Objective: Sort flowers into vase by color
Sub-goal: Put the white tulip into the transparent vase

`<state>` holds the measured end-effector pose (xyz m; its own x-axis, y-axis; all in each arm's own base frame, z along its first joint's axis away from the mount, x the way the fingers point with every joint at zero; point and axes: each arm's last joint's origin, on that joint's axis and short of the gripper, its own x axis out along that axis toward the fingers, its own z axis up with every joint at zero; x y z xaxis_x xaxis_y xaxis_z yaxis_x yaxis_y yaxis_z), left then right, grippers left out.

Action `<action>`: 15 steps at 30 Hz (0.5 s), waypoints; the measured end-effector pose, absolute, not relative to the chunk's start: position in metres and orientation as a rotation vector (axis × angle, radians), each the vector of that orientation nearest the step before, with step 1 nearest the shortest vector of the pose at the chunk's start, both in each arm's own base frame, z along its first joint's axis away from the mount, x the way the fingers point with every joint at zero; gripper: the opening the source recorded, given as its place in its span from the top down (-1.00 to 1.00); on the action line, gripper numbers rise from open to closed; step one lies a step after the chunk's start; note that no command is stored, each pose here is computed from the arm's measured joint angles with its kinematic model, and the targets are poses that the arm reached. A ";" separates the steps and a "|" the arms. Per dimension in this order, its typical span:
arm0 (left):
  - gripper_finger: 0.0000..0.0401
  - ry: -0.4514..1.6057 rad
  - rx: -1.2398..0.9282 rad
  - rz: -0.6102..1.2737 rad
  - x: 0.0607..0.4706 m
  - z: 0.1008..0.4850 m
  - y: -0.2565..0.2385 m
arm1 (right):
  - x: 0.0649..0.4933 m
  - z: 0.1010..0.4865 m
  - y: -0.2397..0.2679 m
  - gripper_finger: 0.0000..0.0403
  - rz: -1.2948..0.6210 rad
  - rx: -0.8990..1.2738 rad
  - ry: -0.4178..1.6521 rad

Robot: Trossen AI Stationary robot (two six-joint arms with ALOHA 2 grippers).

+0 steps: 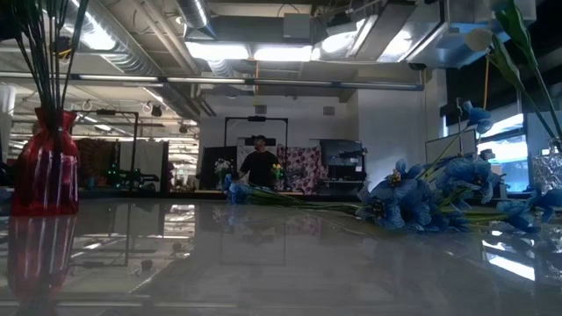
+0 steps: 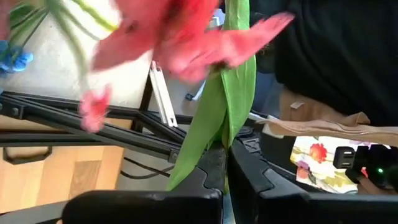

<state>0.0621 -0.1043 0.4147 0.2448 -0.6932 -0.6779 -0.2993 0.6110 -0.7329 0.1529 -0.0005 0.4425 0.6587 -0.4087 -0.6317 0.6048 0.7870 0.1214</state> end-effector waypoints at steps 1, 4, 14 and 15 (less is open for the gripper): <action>0.99 1.342 -0.938 -0.335 0.062 0.415 -0.104 | 0.153 0.442 0.000 -0.49 -0.587 0.336 0.627; 0.99 1.323 -0.938 -0.338 0.061 0.416 -0.103 | 0.152 0.441 -0.001 -0.49 -0.590 0.332 0.638; 0.99 1.166 -0.914 -0.325 0.069 0.418 -0.108 | 0.152 0.441 -0.001 -0.49 -0.592 0.329 0.644; 0.99 1.157 -0.921 -0.335 0.071 0.419 -0.110 | 0.152 0.441 -0.001 -0.49 -0.592 0.328 0.645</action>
<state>0.0709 -0.1098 0.4192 0.4036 -0.6589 -0.6347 -0.2177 0.6047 -0.7661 0.1518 -0.0006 0.4409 0.6436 -0.4110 -0.6456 0.6077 0.7872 0.1047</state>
